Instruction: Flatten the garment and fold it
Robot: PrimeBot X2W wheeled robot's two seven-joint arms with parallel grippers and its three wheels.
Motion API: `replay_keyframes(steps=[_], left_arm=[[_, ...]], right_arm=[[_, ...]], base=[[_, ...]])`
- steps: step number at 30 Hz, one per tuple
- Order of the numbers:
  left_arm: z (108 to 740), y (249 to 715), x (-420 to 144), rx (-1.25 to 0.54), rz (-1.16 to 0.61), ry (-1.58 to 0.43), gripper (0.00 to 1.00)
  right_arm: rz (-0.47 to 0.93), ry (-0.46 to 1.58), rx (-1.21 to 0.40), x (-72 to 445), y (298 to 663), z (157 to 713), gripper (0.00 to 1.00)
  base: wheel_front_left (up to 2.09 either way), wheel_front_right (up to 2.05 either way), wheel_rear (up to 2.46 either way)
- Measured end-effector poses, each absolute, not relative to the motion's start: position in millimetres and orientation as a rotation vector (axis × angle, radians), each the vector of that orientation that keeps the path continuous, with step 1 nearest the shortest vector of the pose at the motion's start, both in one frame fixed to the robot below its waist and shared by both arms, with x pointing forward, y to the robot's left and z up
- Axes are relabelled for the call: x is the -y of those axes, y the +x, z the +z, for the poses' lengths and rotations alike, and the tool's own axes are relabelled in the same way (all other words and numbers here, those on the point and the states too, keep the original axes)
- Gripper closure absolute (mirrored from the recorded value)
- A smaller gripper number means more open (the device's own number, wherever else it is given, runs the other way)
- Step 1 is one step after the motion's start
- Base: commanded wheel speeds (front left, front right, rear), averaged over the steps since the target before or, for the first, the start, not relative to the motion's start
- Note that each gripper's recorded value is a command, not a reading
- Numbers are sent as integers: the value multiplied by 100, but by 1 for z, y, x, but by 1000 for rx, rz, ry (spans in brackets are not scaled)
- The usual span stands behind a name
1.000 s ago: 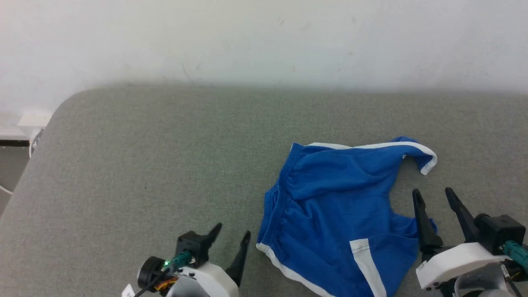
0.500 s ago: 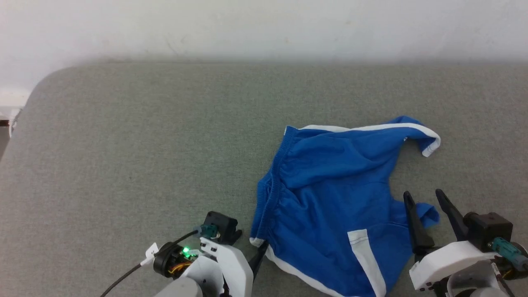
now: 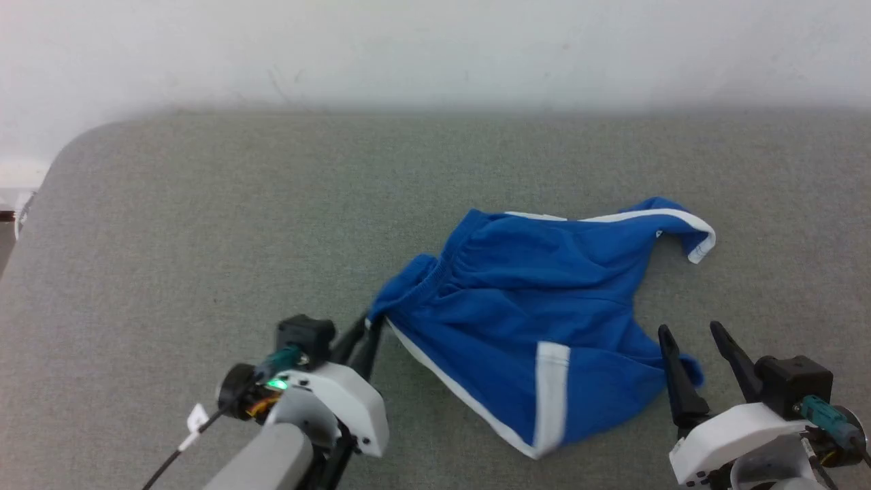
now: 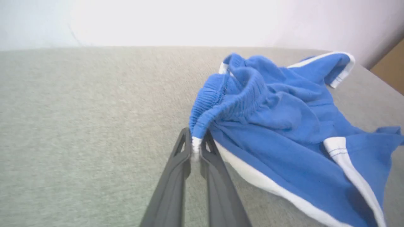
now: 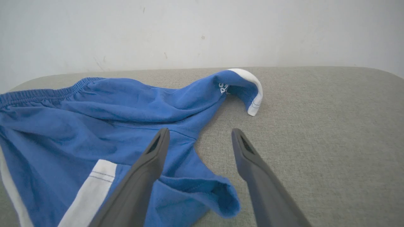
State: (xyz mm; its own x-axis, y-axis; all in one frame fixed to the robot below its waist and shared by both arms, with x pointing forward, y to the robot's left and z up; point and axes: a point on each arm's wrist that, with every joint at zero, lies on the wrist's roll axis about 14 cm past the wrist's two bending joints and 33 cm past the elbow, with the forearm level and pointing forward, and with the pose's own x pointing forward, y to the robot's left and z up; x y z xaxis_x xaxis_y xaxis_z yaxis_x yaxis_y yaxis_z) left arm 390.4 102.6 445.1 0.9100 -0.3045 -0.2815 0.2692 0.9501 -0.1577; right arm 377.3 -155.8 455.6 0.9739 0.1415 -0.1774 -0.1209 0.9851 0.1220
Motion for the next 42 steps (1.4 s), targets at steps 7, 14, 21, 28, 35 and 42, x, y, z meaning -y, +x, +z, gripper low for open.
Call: replay_keyframes(steps=[7,14,21,28,35,42], left_arm=[[465,397,-156,-177,-84,-123,100],[404,357,-185,-402,12,-106,0],[449,368,-192,-180,20,-131,0],[480,356,-212,-56,85,-93,0],[473,342,-217,-63,111,-116,0],[460,339,-212,-97,111,-127,0]], right_arm=[[167,110,-169,145,379,462,0],[195,112,-172,135,382,461,0],[320,43,-241,109,382,458,0],[523,-227,-470,97,368,432,0],[662,-356,-510,76,377,436,0],[745,-473,-555,64,387,418,0]], base=[[0,0,0],[0,0,0],[0,0,0],[0,0,0],[0,0,0],[0,0,0]])
